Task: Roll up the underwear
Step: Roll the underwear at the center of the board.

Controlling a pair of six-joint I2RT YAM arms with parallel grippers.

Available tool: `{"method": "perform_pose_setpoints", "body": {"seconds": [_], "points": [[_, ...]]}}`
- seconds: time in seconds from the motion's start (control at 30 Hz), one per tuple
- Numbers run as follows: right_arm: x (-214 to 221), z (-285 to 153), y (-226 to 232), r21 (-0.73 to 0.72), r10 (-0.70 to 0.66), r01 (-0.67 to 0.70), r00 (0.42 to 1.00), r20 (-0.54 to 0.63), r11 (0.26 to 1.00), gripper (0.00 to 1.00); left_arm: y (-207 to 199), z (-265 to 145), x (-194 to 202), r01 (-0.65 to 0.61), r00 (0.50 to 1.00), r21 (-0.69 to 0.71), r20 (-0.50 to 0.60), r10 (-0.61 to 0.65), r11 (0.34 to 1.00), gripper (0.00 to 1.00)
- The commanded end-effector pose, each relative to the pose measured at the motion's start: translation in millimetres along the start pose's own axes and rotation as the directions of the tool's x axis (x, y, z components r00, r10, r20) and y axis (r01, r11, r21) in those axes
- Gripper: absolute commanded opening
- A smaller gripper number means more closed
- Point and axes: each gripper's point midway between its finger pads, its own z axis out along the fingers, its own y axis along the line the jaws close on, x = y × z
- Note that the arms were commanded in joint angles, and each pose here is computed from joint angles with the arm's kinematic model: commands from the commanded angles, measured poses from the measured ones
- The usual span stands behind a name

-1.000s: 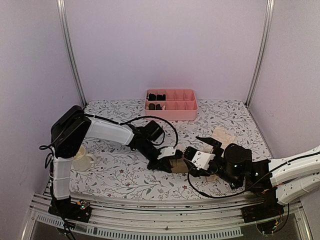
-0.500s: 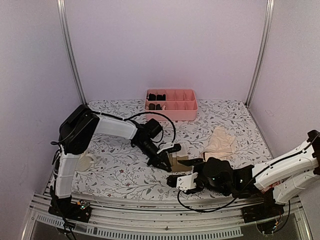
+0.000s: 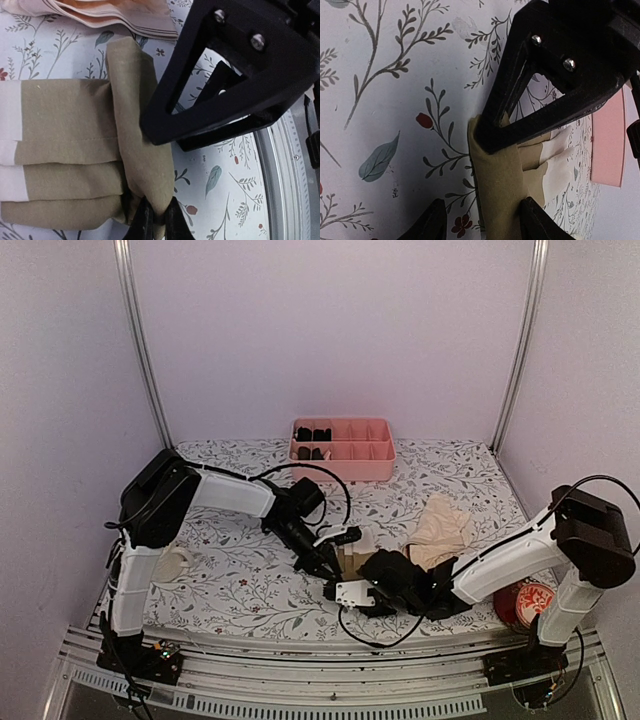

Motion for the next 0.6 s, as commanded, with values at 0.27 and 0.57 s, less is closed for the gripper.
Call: {"method": "perform_pose_setpoints", "body": {"seconds": [0.27, 0.57], "points": [[35, 20, 4, -0.002, 0.009, -0.009, 0.986, -0.169, 1.0, 0.49, 1, 16, 72, 0.184, 0.965, -0.007, -0.187, -0.183, 0.983, 0.0], [36, 17, 5, -0.036, 0.027, -0.034, 0.984, -0.177, 0.999, 0.16, 2, 14, 70, 0.176, 0.968, -0.01, -0.178, -0.175, 0.984, 0.0]]}}
